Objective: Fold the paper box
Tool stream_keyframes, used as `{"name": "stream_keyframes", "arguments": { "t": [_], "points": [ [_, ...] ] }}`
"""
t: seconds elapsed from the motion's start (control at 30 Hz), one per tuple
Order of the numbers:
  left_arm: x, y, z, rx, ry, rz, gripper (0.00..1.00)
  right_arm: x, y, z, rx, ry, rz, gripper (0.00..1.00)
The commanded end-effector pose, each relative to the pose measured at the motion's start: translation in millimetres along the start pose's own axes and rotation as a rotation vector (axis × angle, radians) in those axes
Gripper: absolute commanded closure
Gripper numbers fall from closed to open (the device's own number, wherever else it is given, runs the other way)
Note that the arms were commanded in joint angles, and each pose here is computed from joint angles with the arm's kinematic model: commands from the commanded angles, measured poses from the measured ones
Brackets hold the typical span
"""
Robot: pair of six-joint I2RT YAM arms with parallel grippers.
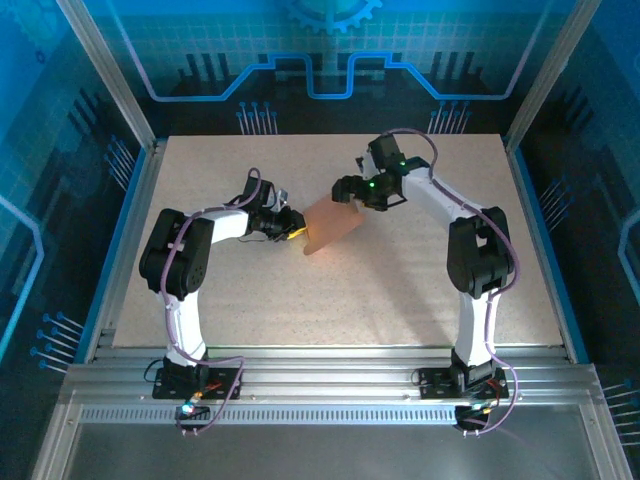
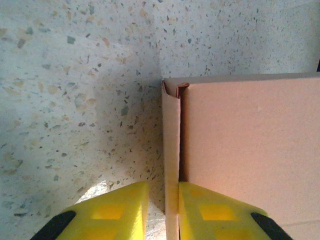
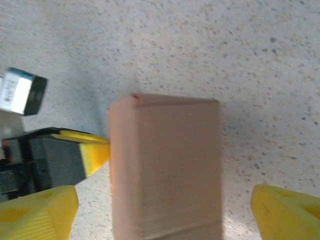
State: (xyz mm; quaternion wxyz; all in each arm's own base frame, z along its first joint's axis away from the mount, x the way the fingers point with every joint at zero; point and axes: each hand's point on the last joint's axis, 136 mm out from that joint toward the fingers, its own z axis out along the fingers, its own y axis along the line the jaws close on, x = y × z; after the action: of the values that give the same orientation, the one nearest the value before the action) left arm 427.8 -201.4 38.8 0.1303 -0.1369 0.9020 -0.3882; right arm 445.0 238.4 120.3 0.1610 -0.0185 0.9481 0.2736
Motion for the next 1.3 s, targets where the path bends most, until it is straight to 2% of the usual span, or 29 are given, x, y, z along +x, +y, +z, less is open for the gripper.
{"name": "stream_keyframes", "arguments": {
  "t": [0.0, 0.17, 0.3, 0.57, 0.7, 0.77, 0.9, 1.03, 1.17, 1.27],
  "points": [
    [0.2, -7.4, -1.5, 0.018, 0.008, 0.026, 0.78, 1.9, -3.4, -7.1, -0.017, 0.003, 0.035, 0.08],
    [-2.0, -11.7, -3.8, 0.026, 0.0, 0.029, 0.76, 8.0, 2.8, 3.1, -0.093, 0.06, 0.059, 0.15],
    [-2.1, -13.7, -6.2, 0.026, -0.002, 0.035, 0.76, 9.1, 5.4, 5.9, -0.109, 0.076, 0.062, 0.34],
    [-1.6, -12.2, -5.2, 0.027, -0.004, 0.036, 0.72, 5.9, 18.3, -1.7, -0.185, 0.067, 0.048, 0.57],
    [-5.4, -18.3, -11.8, 0.036, -0.036, 0.052, 0.61, 4.1, 21.4, -12.2, -0.213, 0.053, 0.065, 0.57],
    [-9.3, -24.1, -20.9, 0.034, -0.073, 0.082, 0.49, 1.7, 22.2, -18.8, -0.232, 0.039, 0.08, 0.58],
    [-23.8, -54.6, -60.1, 0.066, -0.248, 0.257, 0.02, -3.0, 22.0, -37.2, -0.292, 0.012, 0.127, 0.56],
    [-30.4, -80.4, -110.6, 0.069, -0.474, 0.486, 0.01, -4.3, 17.2, -58.4, -0.324, -0.012, 0.169, 0.55],
    [-31.5, -96.0, -142.6, 0.033, -0.588, 0.668, 0.01, -0.4, 13.3, -81.7, -0.4, -0.016, 0.235, 0.55],
    [-29.1, -108.2, -154.2, 0.029, -0.648, 0.858, 0.01, 3.8, 9.9, -99.8, -0.468, -0.025, 0.282, 0.55]
  ]
}}
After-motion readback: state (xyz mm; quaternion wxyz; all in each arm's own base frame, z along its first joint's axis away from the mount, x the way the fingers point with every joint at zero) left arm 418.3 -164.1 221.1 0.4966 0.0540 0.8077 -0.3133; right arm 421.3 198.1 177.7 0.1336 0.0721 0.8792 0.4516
